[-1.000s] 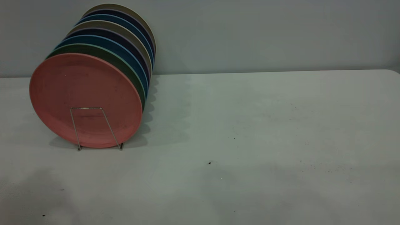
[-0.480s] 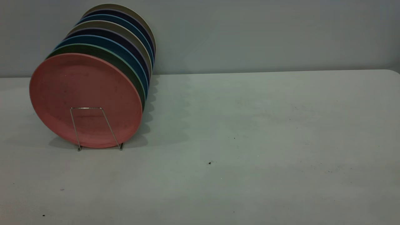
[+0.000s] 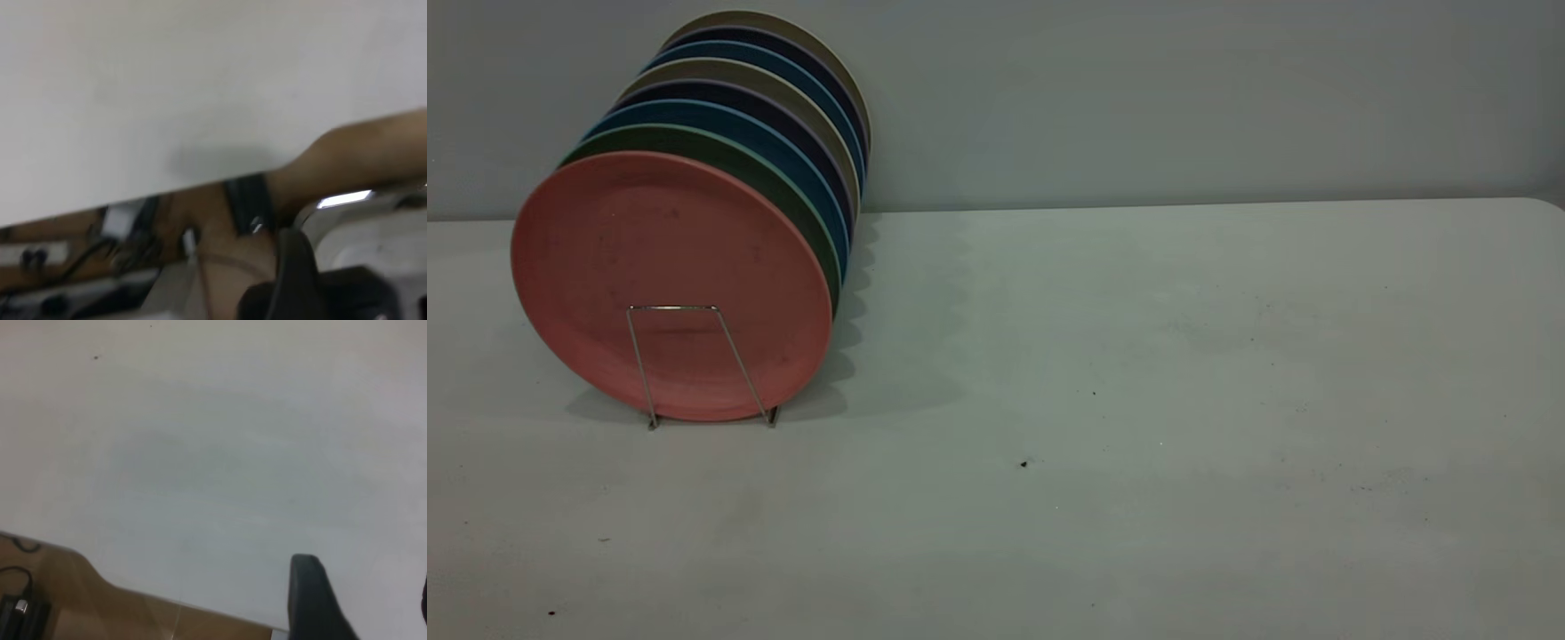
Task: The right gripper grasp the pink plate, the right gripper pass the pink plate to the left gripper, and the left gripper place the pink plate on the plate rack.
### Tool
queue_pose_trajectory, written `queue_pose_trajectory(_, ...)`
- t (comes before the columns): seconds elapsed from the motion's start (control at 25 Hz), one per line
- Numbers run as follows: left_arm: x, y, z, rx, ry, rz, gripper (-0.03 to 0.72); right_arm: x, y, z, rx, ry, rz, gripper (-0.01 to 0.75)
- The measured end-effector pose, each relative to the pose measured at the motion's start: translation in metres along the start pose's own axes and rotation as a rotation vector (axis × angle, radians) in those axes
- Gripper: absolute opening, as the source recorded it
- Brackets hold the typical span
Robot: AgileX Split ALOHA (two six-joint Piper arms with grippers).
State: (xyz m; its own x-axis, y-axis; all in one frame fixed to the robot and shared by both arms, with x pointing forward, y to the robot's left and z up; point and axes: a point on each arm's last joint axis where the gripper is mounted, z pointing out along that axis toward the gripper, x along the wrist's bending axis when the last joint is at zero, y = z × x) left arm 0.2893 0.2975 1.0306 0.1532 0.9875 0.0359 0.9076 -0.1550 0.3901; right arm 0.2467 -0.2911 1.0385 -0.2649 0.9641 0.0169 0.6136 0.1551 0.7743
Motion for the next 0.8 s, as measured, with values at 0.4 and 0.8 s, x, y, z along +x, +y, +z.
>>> queue_pose_trajectory(0.4, -0.003, -0.027, -0.015, -0.228, -0.006, -0.012, 0.511, 0.000, 0.000, 0.000, 0.000, 0.000, 0.000, 0.401)
queue_pose_trajectory(0.8, -0.004, -0.040, -0.020, -0.331, -0.002, -0.012, 0.511, 0.002, -0.011, -0.013, -0.125, -0.079, 0.046, 0.401)
